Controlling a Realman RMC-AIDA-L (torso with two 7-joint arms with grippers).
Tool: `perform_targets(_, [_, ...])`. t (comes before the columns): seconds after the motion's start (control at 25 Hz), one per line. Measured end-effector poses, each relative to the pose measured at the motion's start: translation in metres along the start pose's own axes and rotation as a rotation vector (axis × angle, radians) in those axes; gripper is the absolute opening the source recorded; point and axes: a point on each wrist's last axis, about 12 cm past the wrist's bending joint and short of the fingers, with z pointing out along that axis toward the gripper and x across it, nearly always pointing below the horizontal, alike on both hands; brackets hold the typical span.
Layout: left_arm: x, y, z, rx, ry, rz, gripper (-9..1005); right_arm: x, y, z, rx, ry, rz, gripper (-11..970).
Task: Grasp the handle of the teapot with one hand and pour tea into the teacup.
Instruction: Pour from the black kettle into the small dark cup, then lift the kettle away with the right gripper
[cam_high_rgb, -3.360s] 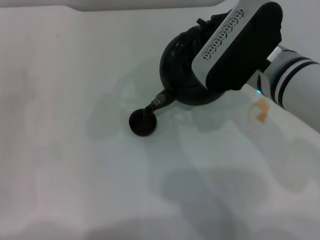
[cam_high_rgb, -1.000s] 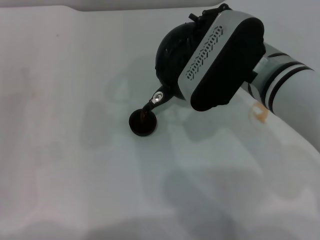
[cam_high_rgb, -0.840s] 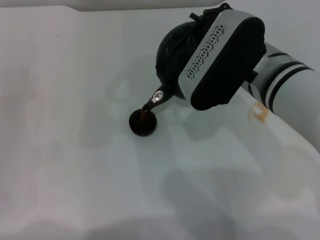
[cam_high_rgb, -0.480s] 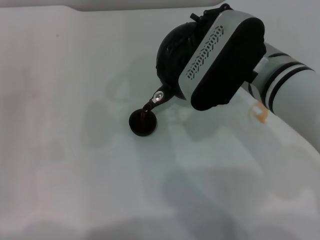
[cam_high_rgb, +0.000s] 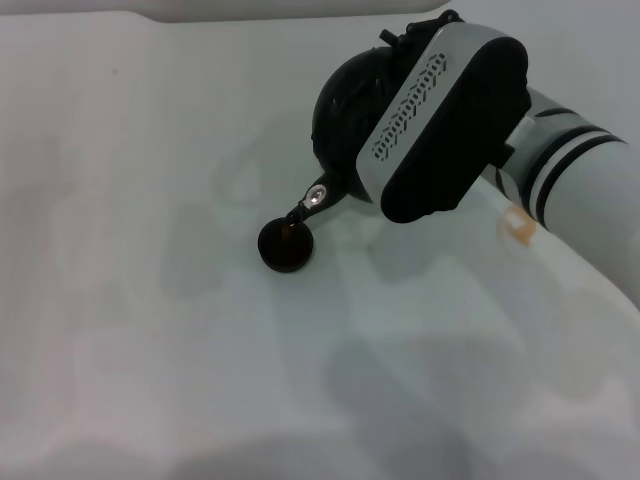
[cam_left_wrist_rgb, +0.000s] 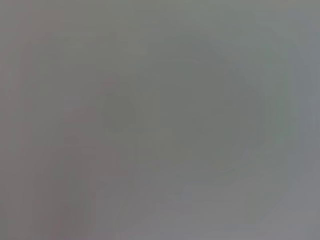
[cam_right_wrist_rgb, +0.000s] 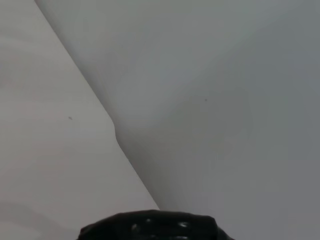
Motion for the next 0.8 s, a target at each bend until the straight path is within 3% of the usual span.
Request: perform_targets(0.8, [-0.0001, -0.0026, 0.0014, 0.010, -0.004, -0.002, 891, 0.0031, 0.0027, -0.0015, -0.007, 0.014, 0.109, 114])
